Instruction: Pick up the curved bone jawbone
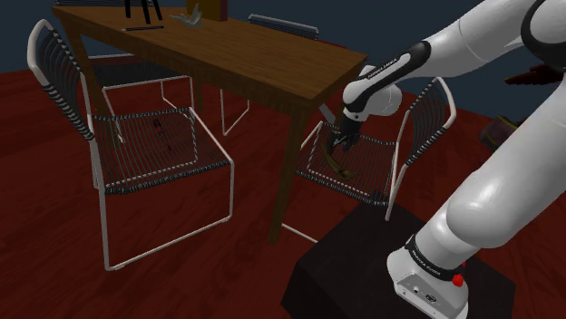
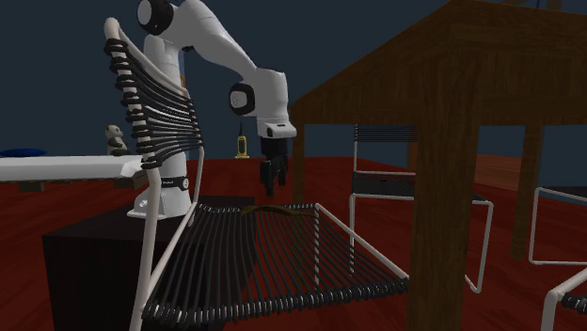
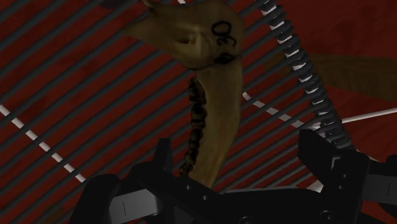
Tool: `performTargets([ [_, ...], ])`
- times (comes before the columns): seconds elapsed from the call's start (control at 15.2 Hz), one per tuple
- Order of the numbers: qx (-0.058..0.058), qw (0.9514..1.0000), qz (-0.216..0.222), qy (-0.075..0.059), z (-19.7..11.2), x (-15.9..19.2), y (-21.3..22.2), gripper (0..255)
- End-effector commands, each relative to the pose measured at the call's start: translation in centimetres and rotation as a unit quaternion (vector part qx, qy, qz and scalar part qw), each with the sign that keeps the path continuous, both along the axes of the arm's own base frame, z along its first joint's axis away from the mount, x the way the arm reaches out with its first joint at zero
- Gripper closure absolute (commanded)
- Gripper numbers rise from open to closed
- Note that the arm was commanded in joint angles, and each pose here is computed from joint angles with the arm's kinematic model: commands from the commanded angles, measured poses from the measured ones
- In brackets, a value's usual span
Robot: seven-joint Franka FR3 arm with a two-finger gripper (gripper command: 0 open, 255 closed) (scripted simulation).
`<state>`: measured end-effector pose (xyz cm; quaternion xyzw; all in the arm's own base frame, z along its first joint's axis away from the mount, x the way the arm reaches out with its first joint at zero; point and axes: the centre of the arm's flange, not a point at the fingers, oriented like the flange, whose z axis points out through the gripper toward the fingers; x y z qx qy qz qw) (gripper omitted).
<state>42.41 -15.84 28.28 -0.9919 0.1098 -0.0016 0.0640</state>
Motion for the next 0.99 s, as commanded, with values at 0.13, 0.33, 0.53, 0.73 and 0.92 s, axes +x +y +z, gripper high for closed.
performTargets([
  [0.13, -0.001, 1.0000, -0.002, 0.001, -2.2, 0.7, -0.7, 0],
  [0.33, -0.001, 1.0000, -0.002, 0.001, -3.8, 0.7, -0.7, 0],
  [0.53, -0.001, 1.0000, -0.002, 0.001, -5.1, 0.7, -0.7, 0],
  [0.73, -0.001, 1.0000, -0.002, 0.001, -5.2, 0.6, -0.7, 255],
  [0.92, -0.001, 1.0000, -0.002, 0.001, -5.2, 0.6, -0.7, 255],
])
